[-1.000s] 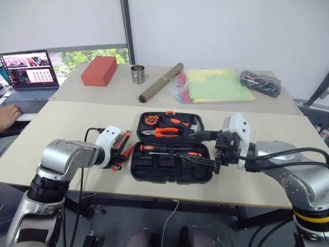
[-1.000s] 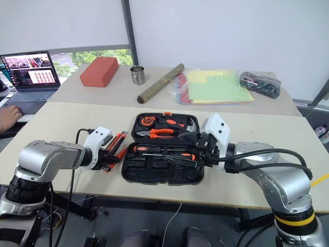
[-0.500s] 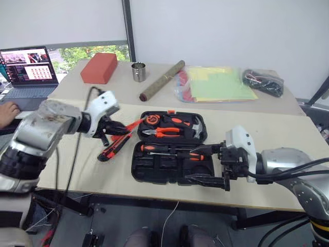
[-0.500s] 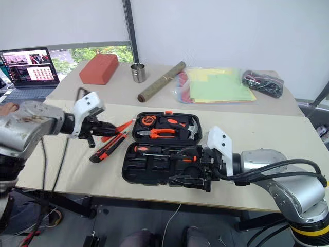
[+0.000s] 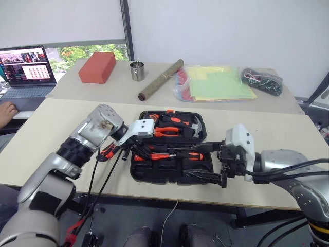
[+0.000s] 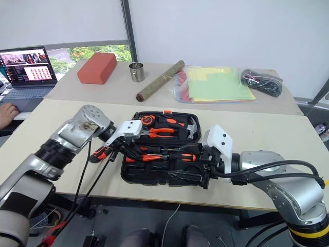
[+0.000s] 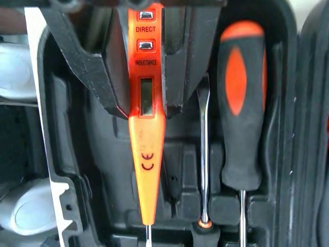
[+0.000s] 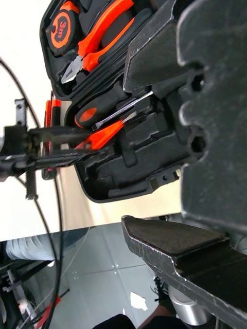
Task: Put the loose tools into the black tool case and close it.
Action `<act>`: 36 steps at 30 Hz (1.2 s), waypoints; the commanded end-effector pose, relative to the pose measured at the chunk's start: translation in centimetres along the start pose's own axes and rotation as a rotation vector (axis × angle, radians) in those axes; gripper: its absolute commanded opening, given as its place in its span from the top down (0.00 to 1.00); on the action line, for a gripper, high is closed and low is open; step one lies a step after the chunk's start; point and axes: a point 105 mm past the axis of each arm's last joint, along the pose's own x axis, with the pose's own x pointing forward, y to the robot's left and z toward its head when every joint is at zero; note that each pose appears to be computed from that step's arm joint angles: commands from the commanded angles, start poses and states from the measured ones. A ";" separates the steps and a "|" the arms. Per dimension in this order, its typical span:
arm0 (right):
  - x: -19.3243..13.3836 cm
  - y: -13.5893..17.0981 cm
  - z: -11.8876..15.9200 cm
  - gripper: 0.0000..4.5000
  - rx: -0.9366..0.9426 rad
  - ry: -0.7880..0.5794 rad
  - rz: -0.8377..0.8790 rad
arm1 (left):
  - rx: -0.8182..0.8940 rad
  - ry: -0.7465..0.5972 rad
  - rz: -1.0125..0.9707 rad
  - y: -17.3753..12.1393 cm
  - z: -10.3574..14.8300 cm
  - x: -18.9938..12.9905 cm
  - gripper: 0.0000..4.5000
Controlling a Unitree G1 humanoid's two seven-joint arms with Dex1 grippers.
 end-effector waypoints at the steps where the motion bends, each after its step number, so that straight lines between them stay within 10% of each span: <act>1: -0.6 -0.1 1.1 0.00 -0.042 -0.035 -0.038 | 0.004 0.016 -0.011 0.2 0.6 -0.2 0.91; 14: -0.5 -0.3 1.3 0.00 -0.030 -0.065 -0.076 | 0.013 0.089 -0.002 0.7 -0.8 -0.2 0.91; 25: -0.5 -0.2 1.2 0.00 -0.002 -0.078 -0.076 | 0.102 -0.195 0.017 -0.5 1.3 -3.6 0.02; 30: -0.6 -0.3 1.0 0.00 0.011 -0.079 -0.085 | -0.006 -0.414 0.074 0.2 0.6 -3.4 0.18; 36: -0.3 -0.6 1.1 0.00 0.013 -0.086 -0.095 | -0.116 -0.547 0.163 0.9 -0.2 -0.7 0.70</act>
